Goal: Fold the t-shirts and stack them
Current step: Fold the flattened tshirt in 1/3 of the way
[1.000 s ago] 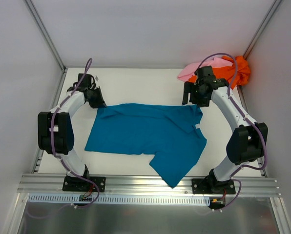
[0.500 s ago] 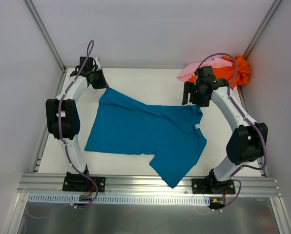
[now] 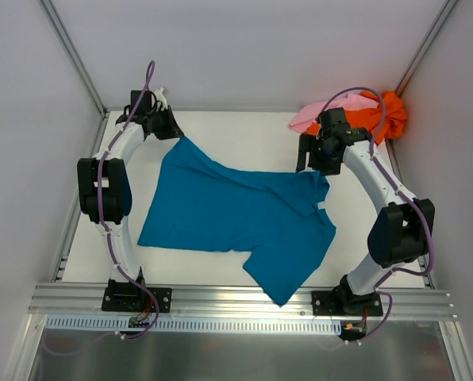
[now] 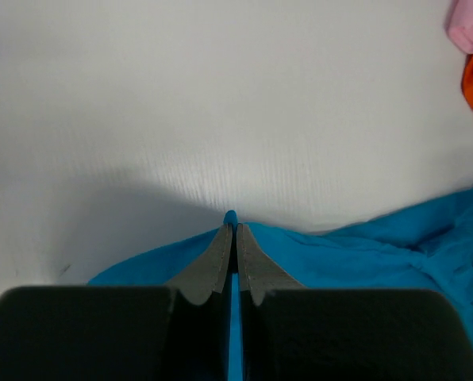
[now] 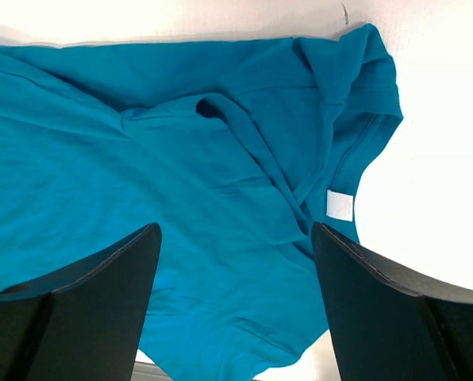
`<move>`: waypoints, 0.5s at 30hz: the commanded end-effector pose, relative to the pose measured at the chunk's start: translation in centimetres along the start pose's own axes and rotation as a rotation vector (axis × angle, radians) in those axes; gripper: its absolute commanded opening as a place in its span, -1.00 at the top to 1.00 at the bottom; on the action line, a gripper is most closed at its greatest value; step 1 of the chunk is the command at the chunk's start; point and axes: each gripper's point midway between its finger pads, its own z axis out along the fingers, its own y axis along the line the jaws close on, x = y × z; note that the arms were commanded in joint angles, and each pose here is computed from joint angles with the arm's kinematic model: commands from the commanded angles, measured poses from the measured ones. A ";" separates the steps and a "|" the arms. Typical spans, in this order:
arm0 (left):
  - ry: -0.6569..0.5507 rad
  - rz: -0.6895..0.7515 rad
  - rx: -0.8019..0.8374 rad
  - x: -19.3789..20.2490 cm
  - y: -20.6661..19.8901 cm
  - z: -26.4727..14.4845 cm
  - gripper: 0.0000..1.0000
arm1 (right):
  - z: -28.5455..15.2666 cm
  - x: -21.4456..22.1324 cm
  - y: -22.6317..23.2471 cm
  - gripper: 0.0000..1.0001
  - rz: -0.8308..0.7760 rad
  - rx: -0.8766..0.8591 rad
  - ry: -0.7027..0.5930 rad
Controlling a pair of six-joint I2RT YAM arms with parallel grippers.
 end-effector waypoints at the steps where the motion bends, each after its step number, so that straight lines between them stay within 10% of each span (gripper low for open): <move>1: -0.102 0.085 0.099 -4.3 -2.6 -0.5 1.00 | -0.8 -0.9 0.3 -0.63 0.011 -0.017 -0.014; 15: -0.012 0.132 0.072 2.2 -1.3 -2.5 1.00 | -0.7 0.1 0.0 -0.63 0.013 -0.012 0.001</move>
